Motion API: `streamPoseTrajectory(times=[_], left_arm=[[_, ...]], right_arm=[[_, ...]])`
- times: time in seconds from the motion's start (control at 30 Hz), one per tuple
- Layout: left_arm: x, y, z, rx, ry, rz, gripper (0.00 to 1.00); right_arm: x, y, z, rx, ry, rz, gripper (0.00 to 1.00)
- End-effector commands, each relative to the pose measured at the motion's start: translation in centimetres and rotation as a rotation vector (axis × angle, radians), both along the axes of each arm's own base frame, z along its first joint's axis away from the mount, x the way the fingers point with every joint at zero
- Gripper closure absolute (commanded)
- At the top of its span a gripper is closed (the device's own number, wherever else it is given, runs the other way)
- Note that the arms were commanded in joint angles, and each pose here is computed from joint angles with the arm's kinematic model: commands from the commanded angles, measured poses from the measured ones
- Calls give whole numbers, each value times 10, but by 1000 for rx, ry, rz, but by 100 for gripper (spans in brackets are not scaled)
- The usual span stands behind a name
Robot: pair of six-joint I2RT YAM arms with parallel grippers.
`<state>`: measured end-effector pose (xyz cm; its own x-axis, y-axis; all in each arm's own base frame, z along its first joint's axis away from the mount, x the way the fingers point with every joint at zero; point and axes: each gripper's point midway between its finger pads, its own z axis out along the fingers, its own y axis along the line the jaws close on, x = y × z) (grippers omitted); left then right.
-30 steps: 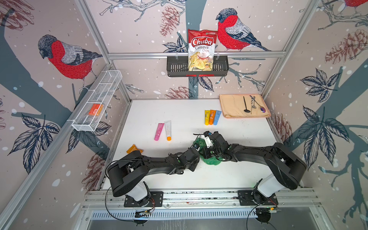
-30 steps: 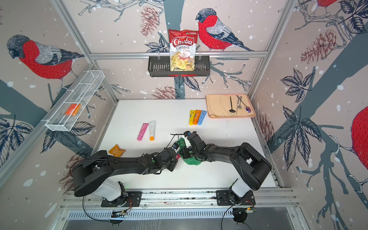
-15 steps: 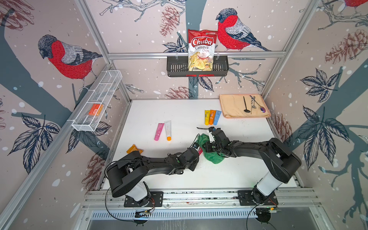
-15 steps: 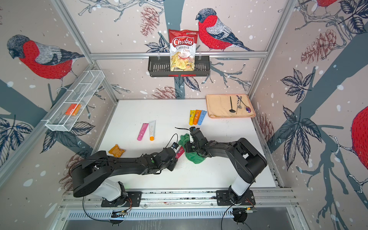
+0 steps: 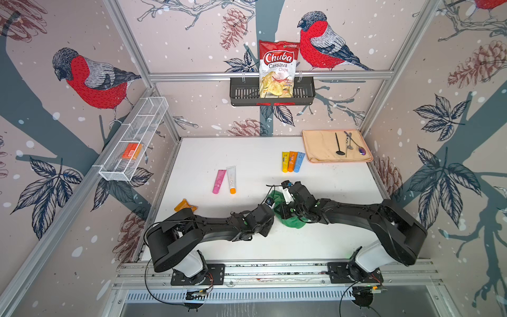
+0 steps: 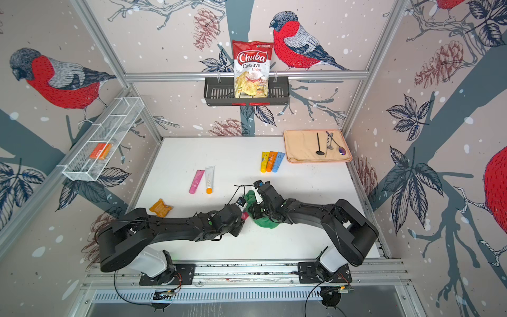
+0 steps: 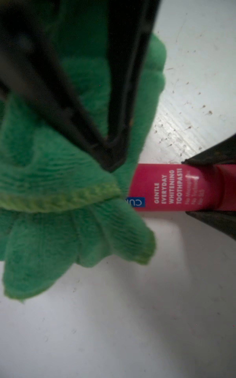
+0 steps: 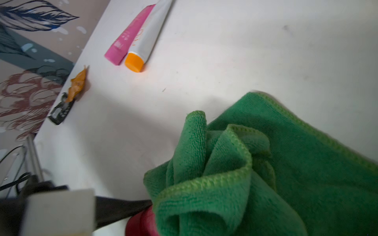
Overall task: Wipe the surface of the toothpaste tube
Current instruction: Wipe the dirt from the toothpaste tube.
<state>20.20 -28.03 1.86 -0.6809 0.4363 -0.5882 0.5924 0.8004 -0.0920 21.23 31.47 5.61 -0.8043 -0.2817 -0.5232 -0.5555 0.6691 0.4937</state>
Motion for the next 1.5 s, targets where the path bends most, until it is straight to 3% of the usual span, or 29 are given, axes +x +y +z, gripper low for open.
streamPoseTrajectory(times=[0.0, 0.2, 0.47, 0.67, 0.9, 1.23, 1.47], left_arm=[[-6, -2, -4, 5, 29, -30, 78], [-6, 0, -3, 3, 24, -23, 78], [-6, -1, -3, 1, 26, -25, 78], [-8, -3, -5, 7, 36, -42, 78], [-8, -2, -4, 0, 31, -43, 78], [-9, -3, -2, -11, 31, -49, 79], [-10, -4, -2, -16, 32, -55, 79]], right_arm=[[-18, 11, 7, 78, 55, 74, 88], [-20, 15, -15, 53, 97, 77, 88], [-32, 40, -2, 129, 100, 142, 88], [11, -1, -39, -122, 44, -57, 88], [48, -50, -79, -317, 53, -204, 88], [73, -82, -103, -454, 44, -305, 89], [89, -107, -93, -489, 10, -389, 89]])
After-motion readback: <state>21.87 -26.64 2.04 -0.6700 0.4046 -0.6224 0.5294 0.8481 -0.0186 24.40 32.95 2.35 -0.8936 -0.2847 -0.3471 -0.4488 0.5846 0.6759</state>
